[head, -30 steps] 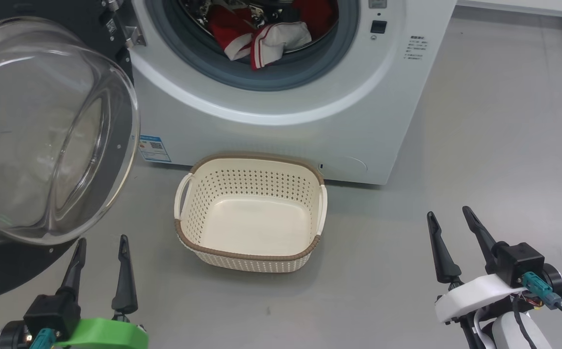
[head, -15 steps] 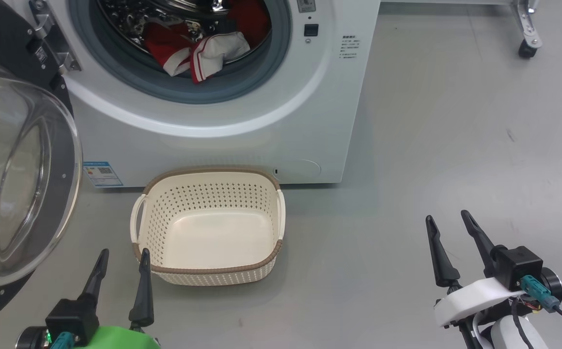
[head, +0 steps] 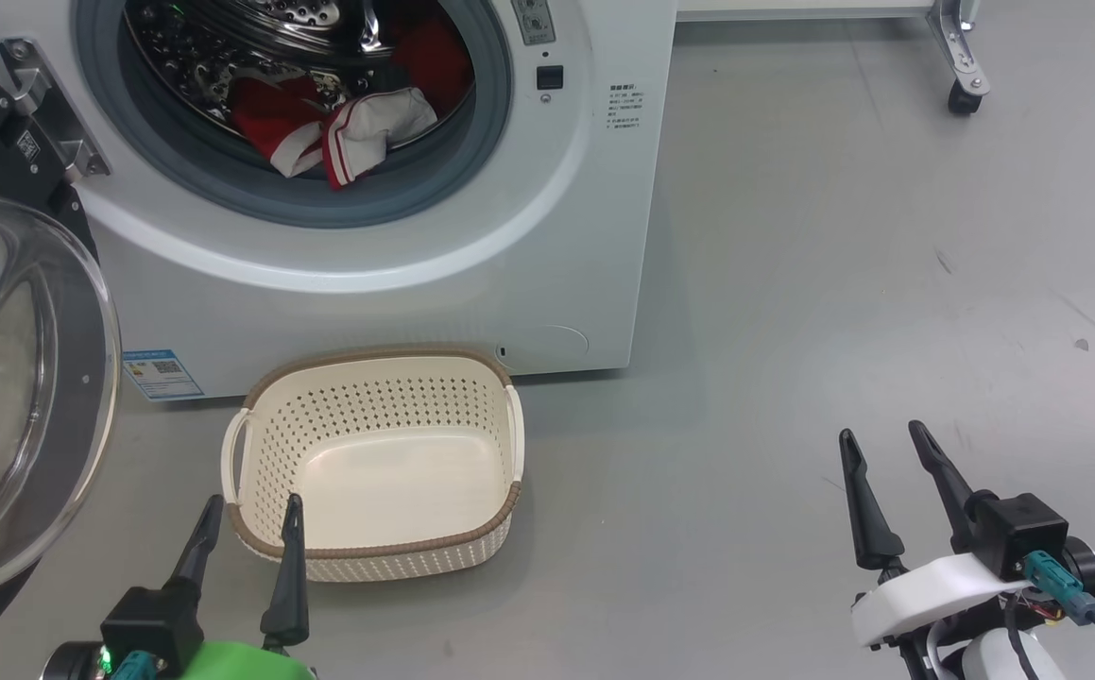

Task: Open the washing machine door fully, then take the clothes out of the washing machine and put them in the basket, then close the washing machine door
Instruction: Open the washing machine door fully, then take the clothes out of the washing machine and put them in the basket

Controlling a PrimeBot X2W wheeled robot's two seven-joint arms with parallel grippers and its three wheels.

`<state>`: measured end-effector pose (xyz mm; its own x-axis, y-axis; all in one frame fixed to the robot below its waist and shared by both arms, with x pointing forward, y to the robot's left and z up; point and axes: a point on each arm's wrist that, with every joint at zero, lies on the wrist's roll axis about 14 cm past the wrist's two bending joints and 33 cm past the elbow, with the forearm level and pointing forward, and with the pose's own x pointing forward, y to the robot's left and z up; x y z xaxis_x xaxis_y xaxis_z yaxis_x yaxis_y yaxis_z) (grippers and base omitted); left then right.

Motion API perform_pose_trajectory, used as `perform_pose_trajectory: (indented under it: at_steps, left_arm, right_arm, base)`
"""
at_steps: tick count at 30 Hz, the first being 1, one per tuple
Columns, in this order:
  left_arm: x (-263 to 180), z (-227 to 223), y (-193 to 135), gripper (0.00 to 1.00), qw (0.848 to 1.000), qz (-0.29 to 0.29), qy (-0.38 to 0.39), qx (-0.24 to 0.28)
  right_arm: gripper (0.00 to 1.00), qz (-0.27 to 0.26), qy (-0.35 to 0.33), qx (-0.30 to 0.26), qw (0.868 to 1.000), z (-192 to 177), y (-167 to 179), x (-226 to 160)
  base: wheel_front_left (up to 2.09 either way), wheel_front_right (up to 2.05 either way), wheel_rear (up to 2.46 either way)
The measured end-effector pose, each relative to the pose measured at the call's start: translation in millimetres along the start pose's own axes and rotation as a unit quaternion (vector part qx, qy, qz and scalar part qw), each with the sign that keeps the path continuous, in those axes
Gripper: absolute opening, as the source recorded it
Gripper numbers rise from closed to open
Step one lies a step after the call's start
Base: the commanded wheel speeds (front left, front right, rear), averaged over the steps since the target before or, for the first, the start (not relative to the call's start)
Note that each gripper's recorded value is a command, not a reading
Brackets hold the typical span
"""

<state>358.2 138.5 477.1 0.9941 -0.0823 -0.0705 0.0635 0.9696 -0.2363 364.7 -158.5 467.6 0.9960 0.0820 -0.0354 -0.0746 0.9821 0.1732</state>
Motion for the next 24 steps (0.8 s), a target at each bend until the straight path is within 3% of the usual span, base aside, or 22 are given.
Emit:
perform_pose_trajectory:
  at_steps: [24]
  left_arm:
    - [0.7, 5.6, -3.9, 1.00, 1.000, -0.001, -0.007, 0.006]
  right_arm:
    - [1.00, -0.003, 0.002, 0.016, 1.000, -2.1, 1.9, -4.6]
  base:
    - [0.00, 0.00, 0.00]
